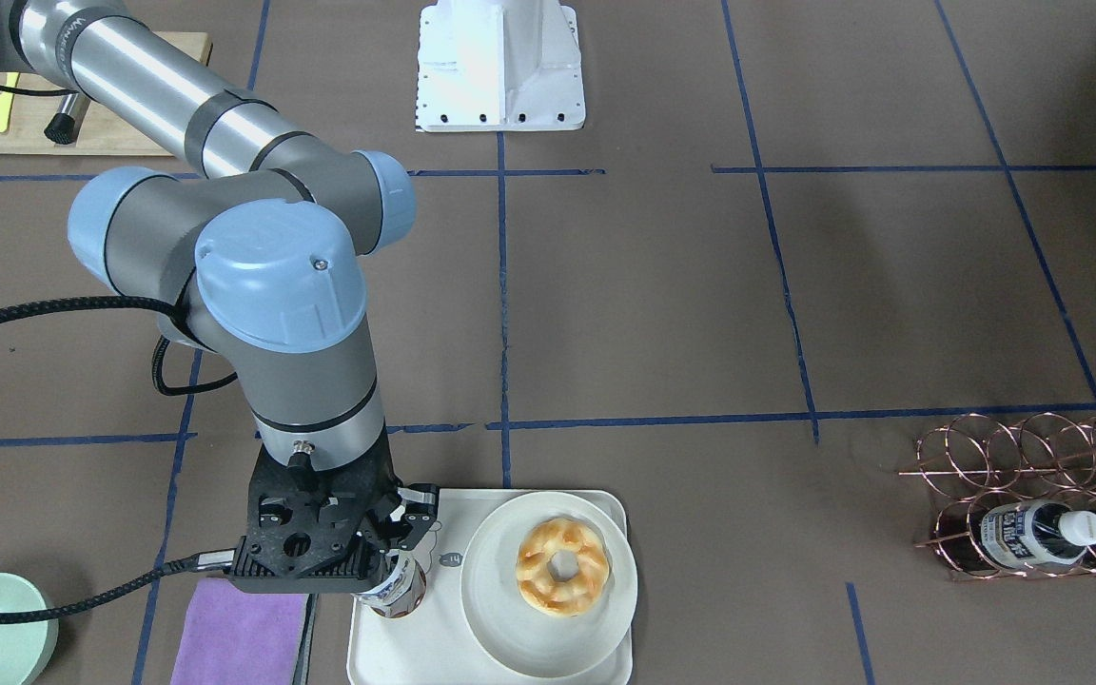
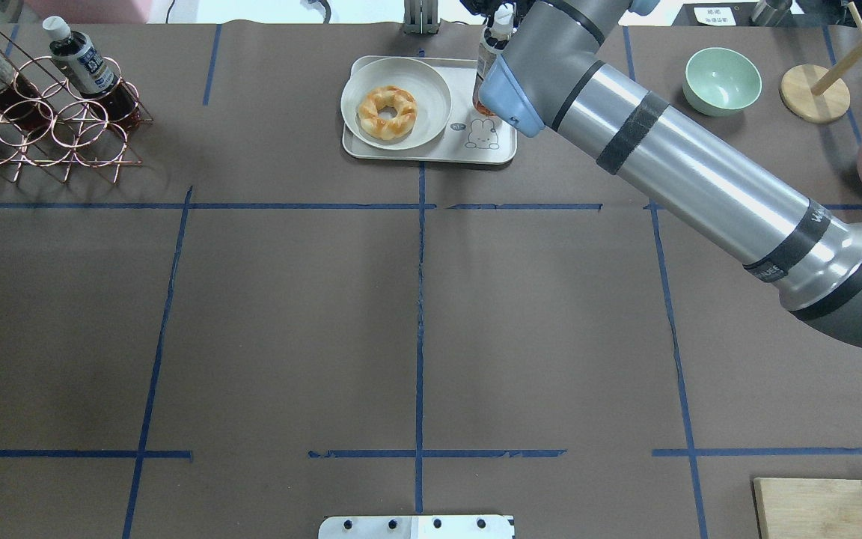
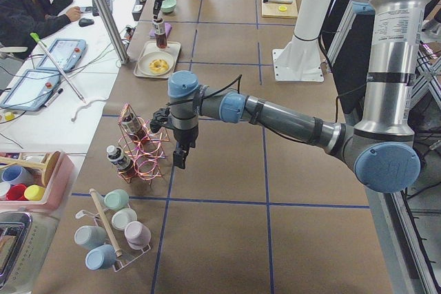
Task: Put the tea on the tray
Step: 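Set the bottle on the tray beside the plate, open and withdraw right gripper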
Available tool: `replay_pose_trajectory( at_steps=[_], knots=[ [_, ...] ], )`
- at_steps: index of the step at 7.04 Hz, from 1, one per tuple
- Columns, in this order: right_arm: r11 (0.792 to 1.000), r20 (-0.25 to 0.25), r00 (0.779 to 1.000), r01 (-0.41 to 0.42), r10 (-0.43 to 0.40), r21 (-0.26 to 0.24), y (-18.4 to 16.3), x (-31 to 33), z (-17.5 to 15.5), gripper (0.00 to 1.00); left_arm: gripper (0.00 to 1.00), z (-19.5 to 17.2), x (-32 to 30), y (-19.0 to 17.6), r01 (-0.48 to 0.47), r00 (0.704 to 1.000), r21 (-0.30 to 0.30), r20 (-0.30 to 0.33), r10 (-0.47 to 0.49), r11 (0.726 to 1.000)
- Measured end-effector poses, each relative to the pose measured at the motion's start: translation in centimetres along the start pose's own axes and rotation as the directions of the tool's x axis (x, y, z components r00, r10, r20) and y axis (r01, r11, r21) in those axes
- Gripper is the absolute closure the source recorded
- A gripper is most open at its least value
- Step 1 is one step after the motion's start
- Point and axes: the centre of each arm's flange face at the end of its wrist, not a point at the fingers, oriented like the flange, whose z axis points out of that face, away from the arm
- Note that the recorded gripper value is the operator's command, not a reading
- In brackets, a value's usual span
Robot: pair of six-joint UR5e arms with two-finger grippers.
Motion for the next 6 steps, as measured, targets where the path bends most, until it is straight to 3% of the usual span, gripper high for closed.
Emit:
replay_pose_trajectory(
  at_steps=[2,3,6],
  knots=[
    [1.000,0.000,1.000,-0.005,0.005,-0.004,0.08,0.07,0.17,0.13,0.00,0.11,-0.06,-0.01,0.001,1.000,-0.002,0.000,-0.001,1.000],
    [1.000,0.000,1.000,-0.004,0.004,-0.005,0.08,0.10,0.20,0.00,0.00,0.18,-0.07,-0.06,0.002,1.000,-0.003,0.000,-0.002,1.000],
    [1.000,0.004,1.000,0.011,-0.011,-0.003,-0.17,0.25,-0.10,0.00,0.00,0.04,0.06,-0.43,0.003,1.000,0.000,0.000,-0.003,1.000]
  ],
)
